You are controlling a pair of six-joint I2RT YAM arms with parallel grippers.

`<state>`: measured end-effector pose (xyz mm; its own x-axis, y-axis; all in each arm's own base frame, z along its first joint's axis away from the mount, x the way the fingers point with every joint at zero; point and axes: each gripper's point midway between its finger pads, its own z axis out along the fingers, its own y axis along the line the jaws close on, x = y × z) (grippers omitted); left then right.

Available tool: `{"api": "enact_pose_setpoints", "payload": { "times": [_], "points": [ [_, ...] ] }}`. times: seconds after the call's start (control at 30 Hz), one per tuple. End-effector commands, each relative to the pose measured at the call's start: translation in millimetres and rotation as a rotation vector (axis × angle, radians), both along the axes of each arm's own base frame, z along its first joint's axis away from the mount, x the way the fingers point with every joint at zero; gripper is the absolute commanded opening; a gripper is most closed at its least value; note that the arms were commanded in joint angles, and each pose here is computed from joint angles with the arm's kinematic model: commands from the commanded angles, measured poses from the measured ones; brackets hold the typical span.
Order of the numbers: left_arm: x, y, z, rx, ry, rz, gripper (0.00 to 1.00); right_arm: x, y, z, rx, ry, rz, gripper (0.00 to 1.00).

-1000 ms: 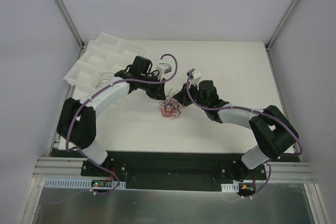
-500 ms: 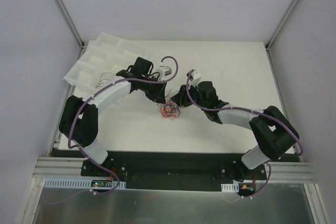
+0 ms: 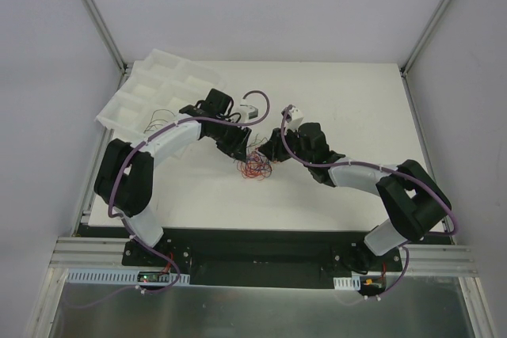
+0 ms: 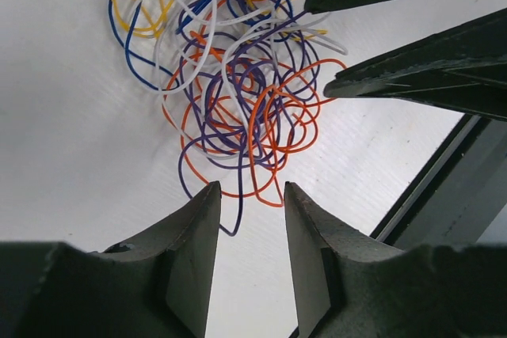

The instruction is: Untangle the cables

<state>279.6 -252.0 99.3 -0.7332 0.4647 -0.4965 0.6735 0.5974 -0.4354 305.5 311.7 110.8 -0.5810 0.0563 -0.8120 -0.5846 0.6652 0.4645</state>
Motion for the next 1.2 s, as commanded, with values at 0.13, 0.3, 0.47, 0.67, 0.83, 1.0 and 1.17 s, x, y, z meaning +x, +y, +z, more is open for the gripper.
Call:
{"api": "enact_pose_setpoints", "payload": {
  "times": [0.13,0.3,0.47,0.67,0.83,1.0,1.17],
  "points": [
    [1.7,8.4,2.1,0.052,-0.032,-0.014,0.33,0.1,6.1,19.0,0.039,-0.040,0.017,0.41],
    [-4.0,9.3,-6.9,0.068,0.021,-0.026,0.23,0.0,6.6,19.1,0.039,-0.040,0.021,0.41],
    [-5.5,6.7,-1.0,0.049,0.016,-0.053,0.00,-0.6,10.9,12.4,0.004,-0.018,0.014,0.40],
    [-8.9,-1.1,29.0,-0.038,-0.030,-0.094,0.00,-4.5,24.6,-1.5,0.075,0.095,-0.033,0.36],
    [-15.2,-13.0,49.1,-0.127,-0.013,-0.121,0.00,-14.2,46.9,-5.3,0.189,0.176,-0.003,0.32],
    [-25.0,-26.3,90.0,-0.250,0.012,-0.124,0.00,-1.3,47.8,-28.5,0.206,0.246,-0.091,0.34],
    [-46.5,-29.3,184.8,-0.430,-0.126,-0.146,0.00,22.7,37.9,-54.9,0.156,0.323,-0.213,0.38]
  ]
}}
